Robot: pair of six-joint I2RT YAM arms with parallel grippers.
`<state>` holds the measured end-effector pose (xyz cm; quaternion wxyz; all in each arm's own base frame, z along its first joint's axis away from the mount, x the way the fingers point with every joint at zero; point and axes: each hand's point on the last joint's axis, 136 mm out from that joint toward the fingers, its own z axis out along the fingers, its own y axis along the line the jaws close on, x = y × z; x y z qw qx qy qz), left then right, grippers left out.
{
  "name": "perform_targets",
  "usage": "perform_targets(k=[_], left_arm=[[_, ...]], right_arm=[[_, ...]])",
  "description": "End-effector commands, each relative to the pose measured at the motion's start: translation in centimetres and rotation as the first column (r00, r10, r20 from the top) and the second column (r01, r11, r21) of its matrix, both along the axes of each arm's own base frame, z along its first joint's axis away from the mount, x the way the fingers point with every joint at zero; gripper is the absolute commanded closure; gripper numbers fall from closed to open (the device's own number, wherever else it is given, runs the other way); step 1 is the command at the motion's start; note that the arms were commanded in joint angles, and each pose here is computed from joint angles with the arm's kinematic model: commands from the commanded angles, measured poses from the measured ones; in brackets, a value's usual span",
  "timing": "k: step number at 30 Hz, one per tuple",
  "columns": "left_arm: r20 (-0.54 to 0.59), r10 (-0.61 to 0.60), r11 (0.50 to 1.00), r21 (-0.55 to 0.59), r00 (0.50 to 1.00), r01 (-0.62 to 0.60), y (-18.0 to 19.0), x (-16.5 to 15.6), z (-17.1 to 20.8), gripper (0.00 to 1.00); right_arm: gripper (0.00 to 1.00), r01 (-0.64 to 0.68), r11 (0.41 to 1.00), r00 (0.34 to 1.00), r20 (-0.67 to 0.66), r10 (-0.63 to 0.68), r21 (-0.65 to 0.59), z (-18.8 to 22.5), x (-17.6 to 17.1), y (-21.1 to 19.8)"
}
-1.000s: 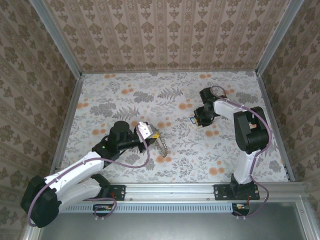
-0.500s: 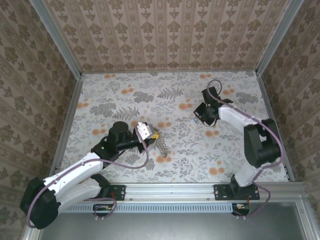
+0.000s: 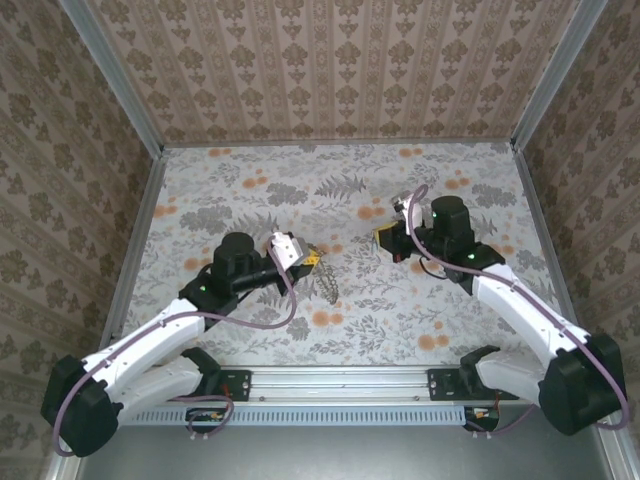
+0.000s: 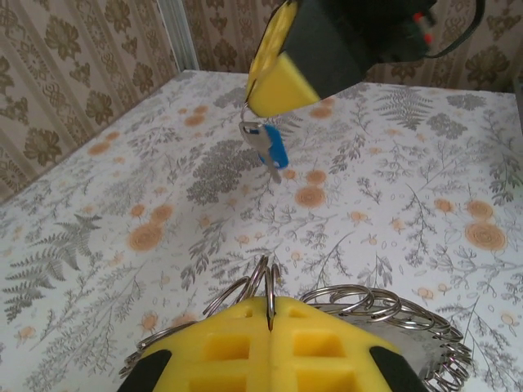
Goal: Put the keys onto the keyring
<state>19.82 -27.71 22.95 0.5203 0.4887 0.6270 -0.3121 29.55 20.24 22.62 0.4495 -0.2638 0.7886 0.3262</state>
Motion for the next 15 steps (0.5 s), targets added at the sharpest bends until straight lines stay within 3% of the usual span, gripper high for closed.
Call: perform_targets(k=[1, 7, 15], left_arm=[[-0.002, -0.023, 0.999, -0.040, 1.000, 0.023, -0.5, -0.1, 1.8, 1.00], [0.042, -0.024, 0.999, -0.024, 0.999, 0.025, -1.4, -0.4, 2.0, 1.00], [0.081, 0.004, 0.999, -0.049, 0.997, 0.000, -2.5, -0.2, 2.5, 1.00]], right_arm=[[1.00, -0.281, 0.960, 0.937, 0.218, 0.273, 0.003, 3.6, -3.8, 2.4], [1.00, -0.355, 0.932, 0.890, 0.278, 0.361, -0.074, 5.0, -6.2, 4.5], [1.00, -0.191, 0.976, 0.941, 0.266, 0.211, -0.101, 4.5, -5.2, 5.0]])
